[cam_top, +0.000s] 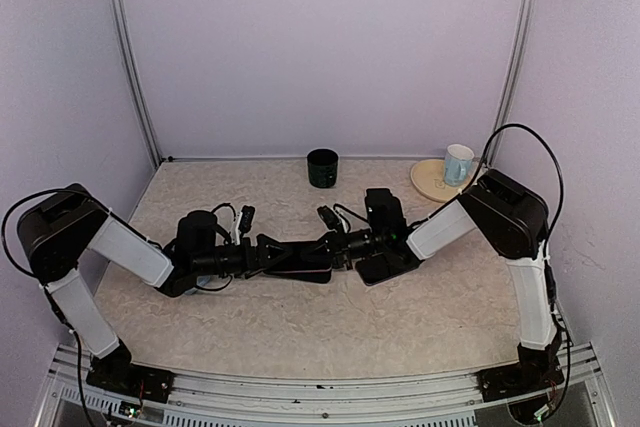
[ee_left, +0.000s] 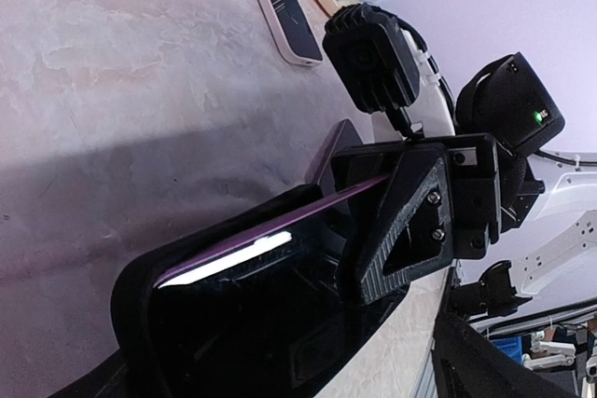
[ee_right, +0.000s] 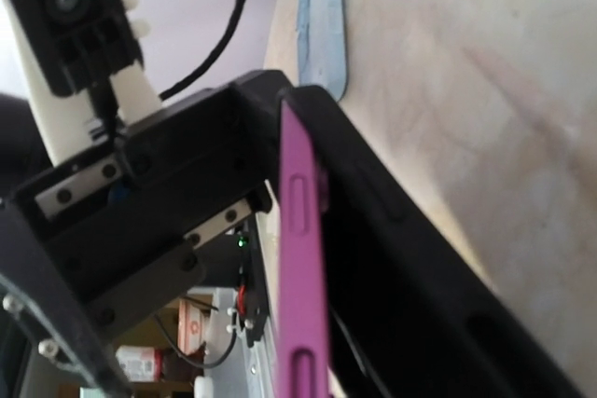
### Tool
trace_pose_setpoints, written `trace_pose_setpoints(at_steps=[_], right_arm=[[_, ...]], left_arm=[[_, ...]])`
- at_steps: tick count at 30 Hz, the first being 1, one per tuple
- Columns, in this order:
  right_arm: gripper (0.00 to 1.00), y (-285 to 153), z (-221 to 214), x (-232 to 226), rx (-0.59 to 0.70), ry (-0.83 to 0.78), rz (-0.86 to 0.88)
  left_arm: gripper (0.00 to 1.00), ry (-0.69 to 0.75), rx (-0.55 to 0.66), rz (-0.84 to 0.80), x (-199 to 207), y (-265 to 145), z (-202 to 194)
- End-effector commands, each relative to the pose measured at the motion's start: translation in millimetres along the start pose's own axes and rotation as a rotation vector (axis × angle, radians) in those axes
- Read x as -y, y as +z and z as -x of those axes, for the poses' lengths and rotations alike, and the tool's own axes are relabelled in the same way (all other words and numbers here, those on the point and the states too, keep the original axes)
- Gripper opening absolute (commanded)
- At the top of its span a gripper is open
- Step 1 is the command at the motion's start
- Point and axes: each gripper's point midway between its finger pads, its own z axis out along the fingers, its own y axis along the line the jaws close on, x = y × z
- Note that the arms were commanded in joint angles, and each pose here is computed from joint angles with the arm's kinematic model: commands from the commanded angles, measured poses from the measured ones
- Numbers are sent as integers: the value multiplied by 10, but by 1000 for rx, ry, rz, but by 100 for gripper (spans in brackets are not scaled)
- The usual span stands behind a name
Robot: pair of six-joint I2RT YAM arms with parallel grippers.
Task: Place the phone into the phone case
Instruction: Install the phone on the phone case.
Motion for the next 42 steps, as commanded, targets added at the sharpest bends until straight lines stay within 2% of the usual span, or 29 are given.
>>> trace_pose_setpoints(at_steps=[1, 24, 42], right_arm=[[0, 10, -59, -351, -29, -140, 70], [0, 10, -140, -306, -74, -199, 45], [0, -16, -140, -368, -68, -221, 57]], left_arm=[[89, 52, 8, -163, 350, -18, 46], [37, 115, 1, -321, 711, -141, 25], [11, 138, 5, -415, 908, -235, -25]])
